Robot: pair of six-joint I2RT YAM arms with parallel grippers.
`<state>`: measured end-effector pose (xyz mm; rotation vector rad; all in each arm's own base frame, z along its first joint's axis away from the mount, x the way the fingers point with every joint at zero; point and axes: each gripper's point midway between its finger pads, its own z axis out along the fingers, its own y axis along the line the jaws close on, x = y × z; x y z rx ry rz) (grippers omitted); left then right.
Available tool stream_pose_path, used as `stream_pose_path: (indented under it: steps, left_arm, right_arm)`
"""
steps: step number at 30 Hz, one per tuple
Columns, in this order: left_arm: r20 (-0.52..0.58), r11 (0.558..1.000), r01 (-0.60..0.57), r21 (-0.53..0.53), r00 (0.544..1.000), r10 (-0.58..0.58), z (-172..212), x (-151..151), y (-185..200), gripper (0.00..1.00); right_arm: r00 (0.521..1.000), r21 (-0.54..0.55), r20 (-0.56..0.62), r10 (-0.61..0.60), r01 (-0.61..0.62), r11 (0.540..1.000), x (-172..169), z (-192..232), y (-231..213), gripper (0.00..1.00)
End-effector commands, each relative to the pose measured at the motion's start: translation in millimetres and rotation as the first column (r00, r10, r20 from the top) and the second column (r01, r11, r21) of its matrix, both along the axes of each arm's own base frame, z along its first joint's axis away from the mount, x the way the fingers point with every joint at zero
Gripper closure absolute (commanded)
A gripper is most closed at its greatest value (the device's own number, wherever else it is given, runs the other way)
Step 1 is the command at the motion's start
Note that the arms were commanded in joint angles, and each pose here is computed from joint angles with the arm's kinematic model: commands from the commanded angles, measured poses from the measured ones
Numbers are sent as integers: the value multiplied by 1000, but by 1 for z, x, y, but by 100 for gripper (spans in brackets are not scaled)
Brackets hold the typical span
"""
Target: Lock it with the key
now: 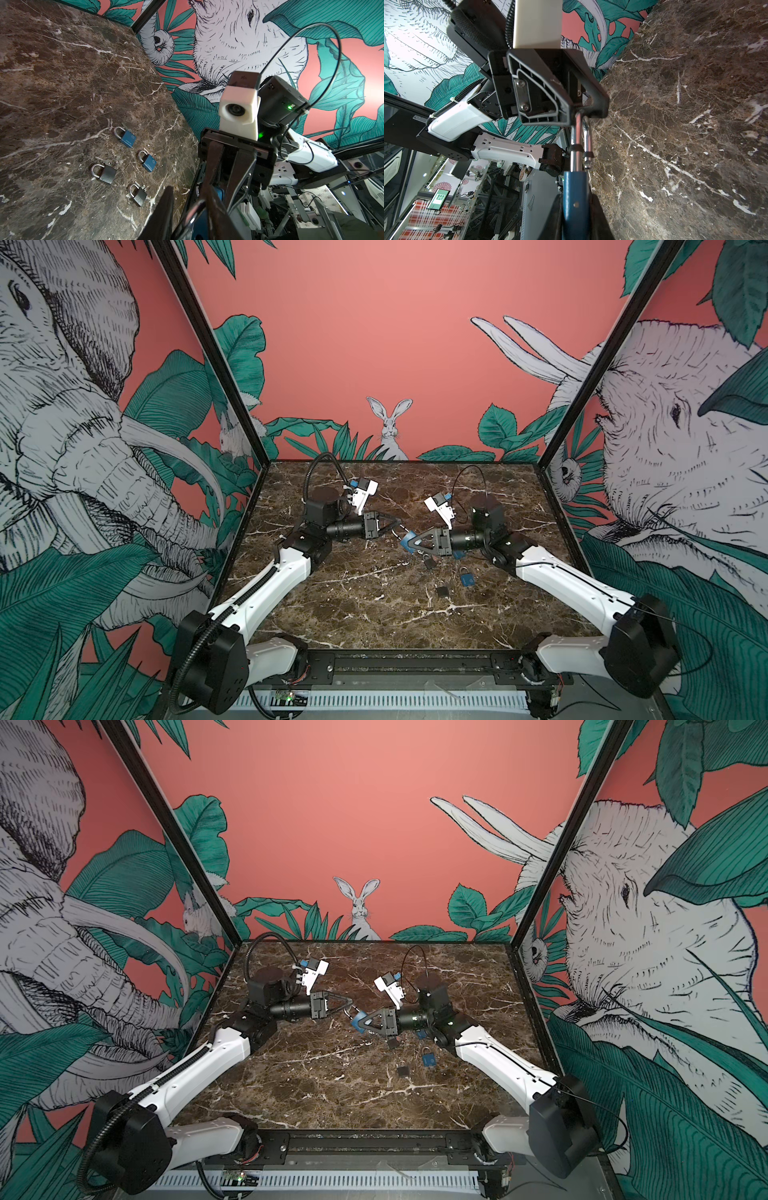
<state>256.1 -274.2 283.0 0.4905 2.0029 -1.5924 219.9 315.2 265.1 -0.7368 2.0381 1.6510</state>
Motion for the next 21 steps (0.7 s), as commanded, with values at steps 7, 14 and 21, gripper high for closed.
stream_pose_path:
  steps: [7, 14, 21]
  left_arm:
    - [12, 999, 34, -20, 999, -33, 3, -8, 1, 72]
    - [6, 1000, 19, -17, 1000, -19, 2, -4, 2, 85]
    - [-25, 1000, 21, 19, 999, -20, -18, 0, 1, 100]
  right_arm:
    - [996, 73, 89, 11, -18, 997, 4, 24, 1, 100]
    - [997, 82, 82, 14, -21, 996, 3, 26, 1, 100]
    - [997, 159, 66, 42, -52, 986, -2, 45, 3, 100]
